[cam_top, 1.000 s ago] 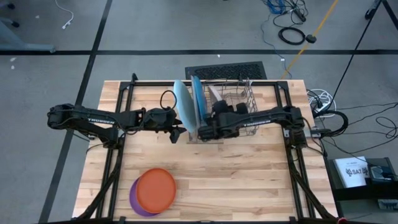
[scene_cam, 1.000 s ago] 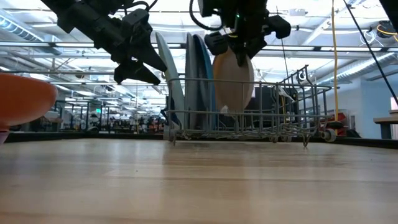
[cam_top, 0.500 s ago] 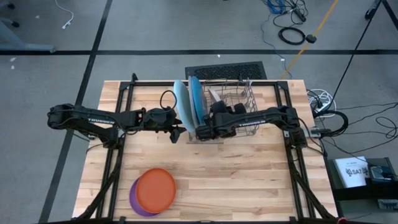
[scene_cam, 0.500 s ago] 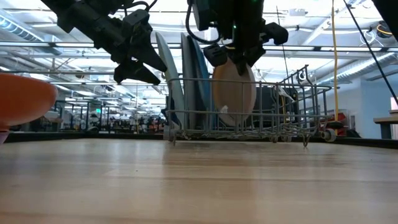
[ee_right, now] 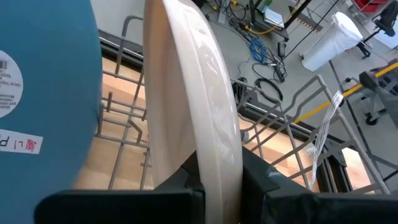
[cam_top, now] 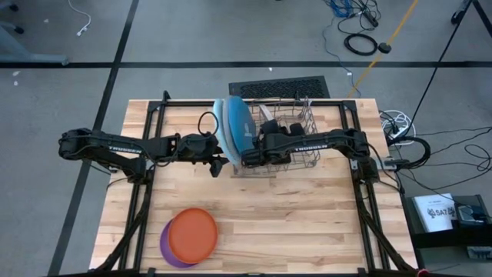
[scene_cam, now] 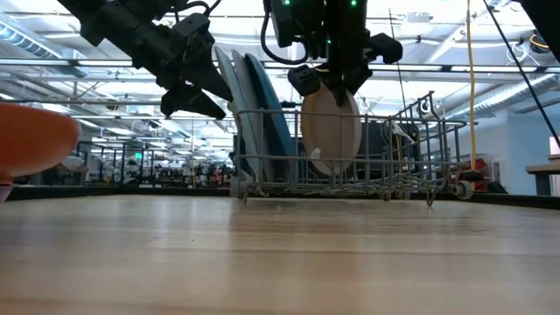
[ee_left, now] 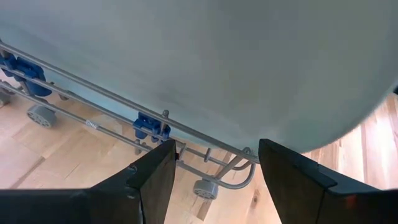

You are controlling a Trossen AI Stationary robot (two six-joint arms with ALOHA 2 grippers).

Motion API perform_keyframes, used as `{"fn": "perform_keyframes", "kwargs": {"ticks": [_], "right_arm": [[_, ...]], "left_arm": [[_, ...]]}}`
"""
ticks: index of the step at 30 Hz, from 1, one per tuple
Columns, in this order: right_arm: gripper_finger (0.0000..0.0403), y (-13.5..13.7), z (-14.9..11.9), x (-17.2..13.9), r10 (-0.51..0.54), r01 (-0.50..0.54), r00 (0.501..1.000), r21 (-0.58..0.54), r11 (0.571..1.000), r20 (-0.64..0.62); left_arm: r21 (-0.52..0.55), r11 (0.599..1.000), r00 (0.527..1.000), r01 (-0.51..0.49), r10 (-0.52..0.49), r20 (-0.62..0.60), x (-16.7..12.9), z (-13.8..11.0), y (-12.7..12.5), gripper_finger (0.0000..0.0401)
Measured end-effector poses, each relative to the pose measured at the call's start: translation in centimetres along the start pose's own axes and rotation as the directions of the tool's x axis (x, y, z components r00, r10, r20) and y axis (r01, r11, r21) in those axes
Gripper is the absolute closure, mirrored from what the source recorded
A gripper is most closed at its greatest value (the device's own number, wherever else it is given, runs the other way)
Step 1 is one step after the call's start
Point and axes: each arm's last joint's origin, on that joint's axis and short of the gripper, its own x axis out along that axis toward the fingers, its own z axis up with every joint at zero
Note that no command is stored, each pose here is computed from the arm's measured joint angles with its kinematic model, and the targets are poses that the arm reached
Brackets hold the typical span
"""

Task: Sort dishes
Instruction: Put the white plate into the dish rack

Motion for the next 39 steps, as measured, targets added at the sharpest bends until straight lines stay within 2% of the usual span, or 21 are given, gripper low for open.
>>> {"fn": "perform_keyframes", "kwargs": {"ticks": [9, 14, 27, 33, 39], "right_arm": [[0.0366, 0.0, 0.1, 0.3, 0.005, -0.005, 0.999, -0.013, 1.000, -0.036], [0.0366, 0.7, 0.3, 0.6, 0.057, -0.059, 0.996, -0.032, 0.998, -0.067], [0.0366, 1.0, 0.2, 0.5, 0.093, -0.099, 0.988, -0.042, 0.994, -0.121], [0.0331, 1.2, -0.1, 0.2, 0.110, -0.117, 0.984, -0.044, 0.992, -0.141], [0.0328, 1.3, -0.4, -0.5, 0.117, -0.123, 0.988, -0.056, 0.991, -0.104]], "left_arm": [[0.008, 1.000, 1.000, 0.004, -0.004, 0.008, 0.0, 0.1, 0.0, 0.0171], [0.008, 1.000, 1.000, 0.004, -0.004, 0.008, 0.0, 0.1, 0.0, 0.0171], [0.007, 1.000, 1.000, 0.007, -0.007, 0.014, 0.0, 0.1, -0.1, 0.0171], [0.015, 1.000, 1.000, 0.000, 0.000, 0.017, 0.0, 0.1, 0.0, 0.0171], [0.024, 1.000, 1.000, -0.014, 0.013, 0.024, 0.0, 0.2, 0.0, 0.0171]]}}
